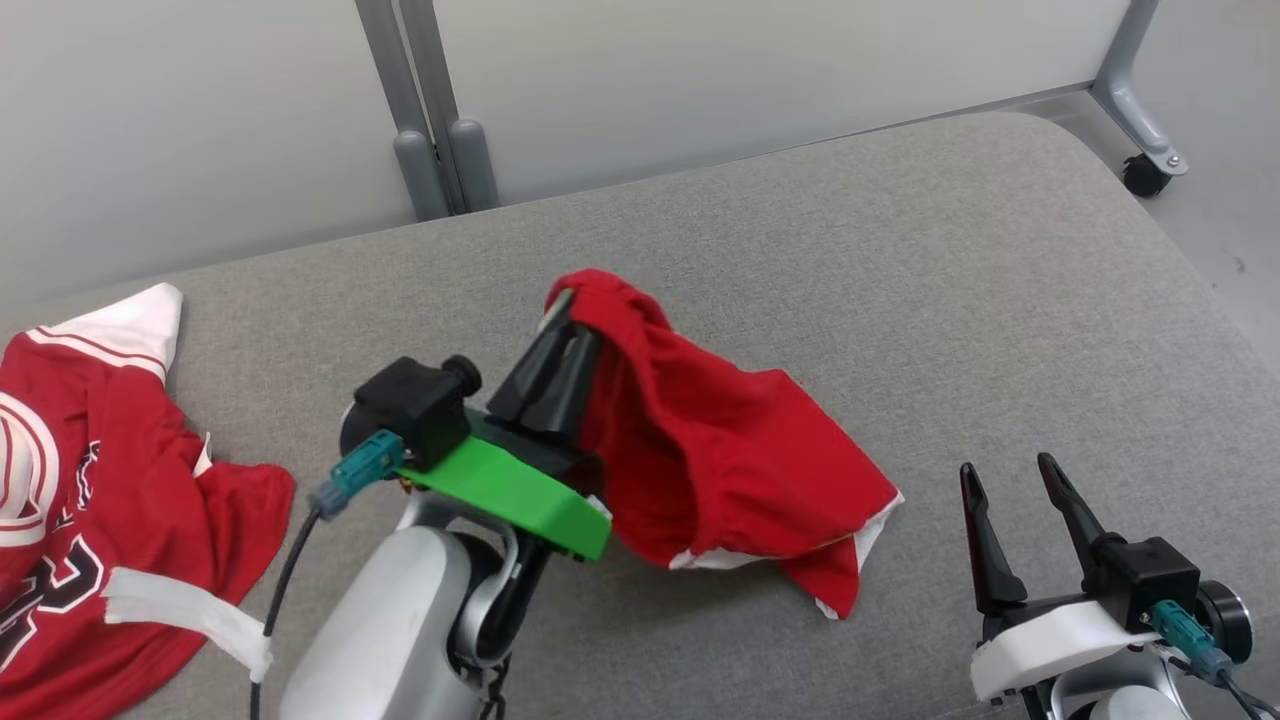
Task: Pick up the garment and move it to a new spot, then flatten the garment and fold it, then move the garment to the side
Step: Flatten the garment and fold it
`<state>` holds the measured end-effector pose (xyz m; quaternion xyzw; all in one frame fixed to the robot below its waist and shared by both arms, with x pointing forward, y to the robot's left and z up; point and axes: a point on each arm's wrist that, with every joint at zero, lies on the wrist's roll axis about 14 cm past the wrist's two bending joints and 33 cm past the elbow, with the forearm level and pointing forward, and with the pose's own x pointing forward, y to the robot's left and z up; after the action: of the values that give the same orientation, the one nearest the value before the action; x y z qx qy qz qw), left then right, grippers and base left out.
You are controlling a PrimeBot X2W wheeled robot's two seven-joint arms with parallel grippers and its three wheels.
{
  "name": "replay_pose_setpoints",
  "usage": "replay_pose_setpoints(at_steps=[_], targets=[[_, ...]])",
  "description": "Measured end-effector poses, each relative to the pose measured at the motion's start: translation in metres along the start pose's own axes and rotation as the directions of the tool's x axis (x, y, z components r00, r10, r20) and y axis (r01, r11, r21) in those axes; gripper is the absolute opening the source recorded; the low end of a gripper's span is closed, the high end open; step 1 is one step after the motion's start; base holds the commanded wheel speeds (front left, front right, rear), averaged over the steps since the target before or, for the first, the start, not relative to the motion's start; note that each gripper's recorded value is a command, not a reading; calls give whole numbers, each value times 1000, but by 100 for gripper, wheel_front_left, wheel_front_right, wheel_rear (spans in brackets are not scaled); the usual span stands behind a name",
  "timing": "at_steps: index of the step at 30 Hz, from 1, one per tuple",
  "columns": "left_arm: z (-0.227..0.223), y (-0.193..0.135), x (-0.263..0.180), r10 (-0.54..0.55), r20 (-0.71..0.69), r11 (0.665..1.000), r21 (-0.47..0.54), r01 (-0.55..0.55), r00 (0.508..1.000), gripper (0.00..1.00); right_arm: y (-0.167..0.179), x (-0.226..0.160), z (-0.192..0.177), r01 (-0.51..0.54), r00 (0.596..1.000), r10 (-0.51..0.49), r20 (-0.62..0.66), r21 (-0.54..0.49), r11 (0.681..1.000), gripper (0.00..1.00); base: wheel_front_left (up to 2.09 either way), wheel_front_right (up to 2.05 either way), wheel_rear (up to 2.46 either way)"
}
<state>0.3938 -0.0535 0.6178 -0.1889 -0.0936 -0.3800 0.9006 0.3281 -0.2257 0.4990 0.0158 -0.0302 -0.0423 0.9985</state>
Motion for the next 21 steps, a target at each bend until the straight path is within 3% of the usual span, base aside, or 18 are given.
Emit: replay_pose_setpoints(at_steps=[8, 12, 21], targets=[[-20, 40, 8, 87, -93, 996, 2, -87, 992, 0, -3, -1, -4, 9, 1000, -9, -15, -8, 1000, 100, 0, 0, 0], [-44, 76, 12, 181, -181, 983, 32, -178, 967, 0, -2, 4, -5, 7, 1000, -7, -19, -13, 1000, 100, 0, 0, 0], [-111, 178, -8, 423, -375, 906, 138, -401, 825, 0, -10, 15, -19, 31, 997, -32, -69, -17, 999, 100, 0, 0, 0]])
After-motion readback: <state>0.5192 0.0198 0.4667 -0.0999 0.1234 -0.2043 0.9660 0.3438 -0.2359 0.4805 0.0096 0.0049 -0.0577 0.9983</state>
